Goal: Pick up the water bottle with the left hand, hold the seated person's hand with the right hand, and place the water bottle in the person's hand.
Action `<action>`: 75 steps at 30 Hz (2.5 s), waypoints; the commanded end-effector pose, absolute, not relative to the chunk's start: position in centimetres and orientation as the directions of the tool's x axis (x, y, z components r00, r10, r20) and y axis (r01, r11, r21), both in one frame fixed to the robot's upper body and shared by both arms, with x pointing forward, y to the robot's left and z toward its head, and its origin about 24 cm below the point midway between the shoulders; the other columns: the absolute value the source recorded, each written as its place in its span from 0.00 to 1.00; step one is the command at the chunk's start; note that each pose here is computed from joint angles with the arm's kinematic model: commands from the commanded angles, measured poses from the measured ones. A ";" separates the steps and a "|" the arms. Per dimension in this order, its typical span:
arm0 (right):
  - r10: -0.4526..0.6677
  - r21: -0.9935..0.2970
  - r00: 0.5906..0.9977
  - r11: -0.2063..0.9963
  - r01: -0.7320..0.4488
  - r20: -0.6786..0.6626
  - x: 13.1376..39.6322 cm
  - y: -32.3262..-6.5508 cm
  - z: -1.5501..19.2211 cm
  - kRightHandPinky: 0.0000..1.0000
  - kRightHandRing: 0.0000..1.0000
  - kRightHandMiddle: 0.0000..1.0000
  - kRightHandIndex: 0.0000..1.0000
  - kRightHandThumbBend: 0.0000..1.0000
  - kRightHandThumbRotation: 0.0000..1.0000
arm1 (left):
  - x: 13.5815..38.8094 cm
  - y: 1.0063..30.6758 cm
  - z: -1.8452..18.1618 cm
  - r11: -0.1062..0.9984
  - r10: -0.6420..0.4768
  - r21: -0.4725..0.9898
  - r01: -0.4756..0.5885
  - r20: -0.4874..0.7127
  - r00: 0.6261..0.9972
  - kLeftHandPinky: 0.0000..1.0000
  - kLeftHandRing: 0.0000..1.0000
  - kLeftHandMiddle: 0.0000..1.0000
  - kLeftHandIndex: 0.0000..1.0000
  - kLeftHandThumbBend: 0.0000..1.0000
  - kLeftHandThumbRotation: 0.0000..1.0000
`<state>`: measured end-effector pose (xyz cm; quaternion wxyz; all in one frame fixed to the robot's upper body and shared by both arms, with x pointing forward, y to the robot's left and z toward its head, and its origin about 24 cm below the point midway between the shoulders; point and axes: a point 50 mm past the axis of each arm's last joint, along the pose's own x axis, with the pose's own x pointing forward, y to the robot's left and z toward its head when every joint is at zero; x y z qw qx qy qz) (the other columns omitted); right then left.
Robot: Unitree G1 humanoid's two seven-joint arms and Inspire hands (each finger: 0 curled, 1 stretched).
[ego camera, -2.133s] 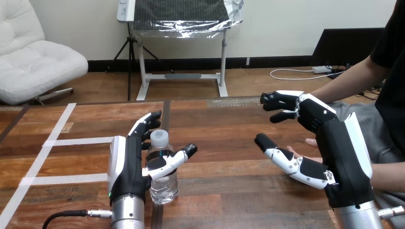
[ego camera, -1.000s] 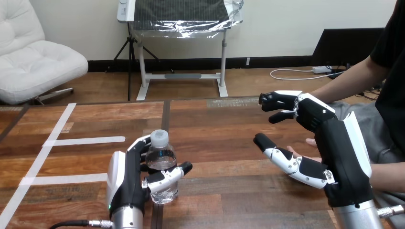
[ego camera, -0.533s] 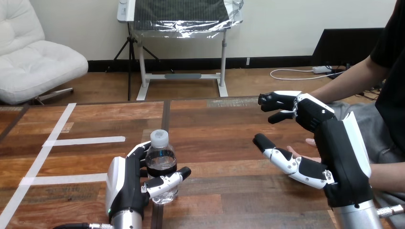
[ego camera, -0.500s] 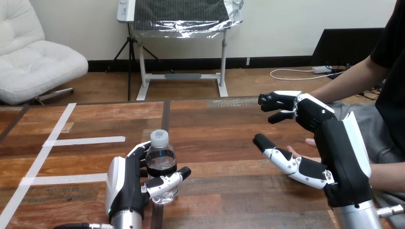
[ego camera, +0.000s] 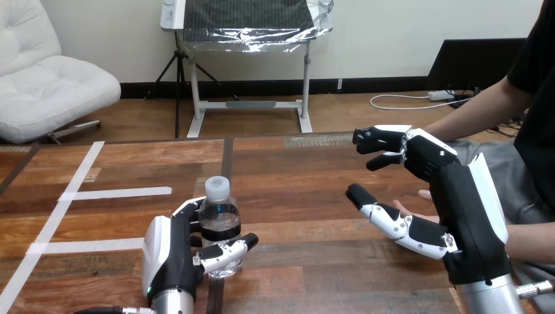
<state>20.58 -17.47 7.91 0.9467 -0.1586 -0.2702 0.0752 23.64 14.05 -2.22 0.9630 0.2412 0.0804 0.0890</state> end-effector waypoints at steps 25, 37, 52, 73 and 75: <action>0.248 -0.337 0.786 0.940 -0.055 0.566 21.4 -17.1 10.0 0.56 0.67 0.71 0.66 0.54 0.02 | 25.5 13.7 -0.4 0.882 0.212 0.406 -0.238 0.107 0.971 0.39 0.41 0.45 0.47 0.69 0.00; 0.246 -0.330 0.788 0.942 -0.058 0.564 21.4 -17.1 10.0 0.56 0.67 0.70 0.66 0.54 0.03 | 25.5 13.7 -0.3 0.891 0.208 0.386 -0.241 0.125 0.970 0.39 0.41 0.45 0.47 0.68 0.00; 0.246 -0.330 0.787 0.942 -0.057 0.566 21.4 -17.1 9.9 0.55 0.66 0.70 0.66 0.54 0.02 | 25.5 13.5 -0.2 0.900 0.201 0.366 -0.237 0.133 0.970 0.40 0.41 0.45 0.47 0.69 0.00; 0.249 -0.351 0.791 0.935 -0.046 0.559 21.5 -17.3 9.9 0.57 0.67 0.70 0.66 0.55 0.02 | 25.4 13.2 0.3 0.911 0.199 0.336 -0.241 0.154 0.968 0.40 0.42 0.45 0.47 0.69 0.00; 0.253 -0.367 0.791 0.929 -0.039 0.557 21.5 -17.4 9.9 0.57 0.67 0.70 0.67 0.56 0.01 | 25.3 13.2 0.4 0.912 0.198 0.332 -0.241 0.159 0.967 0.40 0.42 0.45 0.47 0.70 0.00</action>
